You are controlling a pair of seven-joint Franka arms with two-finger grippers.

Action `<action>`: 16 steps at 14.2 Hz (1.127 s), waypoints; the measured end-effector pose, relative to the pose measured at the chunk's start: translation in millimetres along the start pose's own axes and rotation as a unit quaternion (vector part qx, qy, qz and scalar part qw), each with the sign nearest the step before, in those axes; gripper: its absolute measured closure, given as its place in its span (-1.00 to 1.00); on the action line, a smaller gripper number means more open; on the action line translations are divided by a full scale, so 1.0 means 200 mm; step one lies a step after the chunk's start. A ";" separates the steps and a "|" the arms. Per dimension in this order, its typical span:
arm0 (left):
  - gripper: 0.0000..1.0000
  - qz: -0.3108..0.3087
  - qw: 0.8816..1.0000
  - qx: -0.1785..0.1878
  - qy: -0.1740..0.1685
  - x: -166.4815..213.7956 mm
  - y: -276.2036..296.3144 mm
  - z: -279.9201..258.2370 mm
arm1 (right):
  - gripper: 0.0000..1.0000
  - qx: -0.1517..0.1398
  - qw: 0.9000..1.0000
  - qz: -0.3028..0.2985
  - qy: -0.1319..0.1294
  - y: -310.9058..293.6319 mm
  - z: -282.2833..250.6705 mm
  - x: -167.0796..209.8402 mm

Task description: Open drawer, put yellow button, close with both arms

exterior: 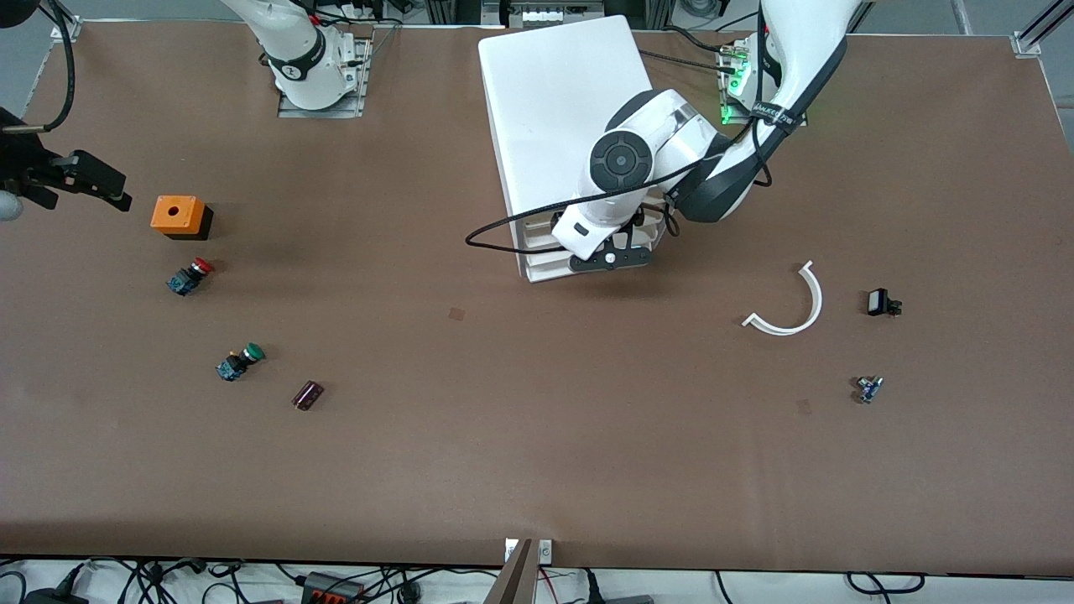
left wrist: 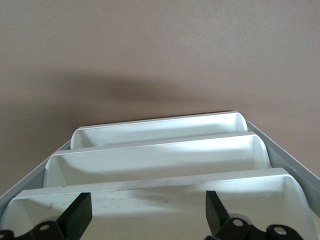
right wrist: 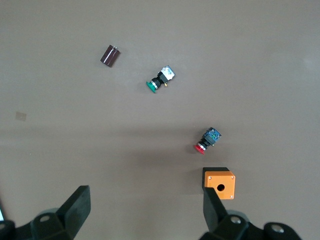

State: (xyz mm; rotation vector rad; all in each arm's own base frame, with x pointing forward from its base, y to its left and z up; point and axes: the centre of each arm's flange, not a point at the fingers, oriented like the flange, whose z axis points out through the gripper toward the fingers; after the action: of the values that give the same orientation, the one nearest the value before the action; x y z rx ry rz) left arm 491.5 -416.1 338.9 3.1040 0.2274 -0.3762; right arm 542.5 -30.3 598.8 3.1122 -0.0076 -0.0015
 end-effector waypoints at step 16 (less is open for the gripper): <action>-1.00 0.123 0.991 0.034 0.026 0.60 -1.33 -1.10 | -1.00 0.000 1.000 0.001 -0.006 0.00 0.01 -0.01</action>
State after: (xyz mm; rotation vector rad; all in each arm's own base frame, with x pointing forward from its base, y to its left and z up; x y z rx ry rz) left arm 620.8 -131.2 527.6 3.1581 -0.1711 -0.3037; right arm 541.2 -30.5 597.0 3.1127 -0.0124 -0.0196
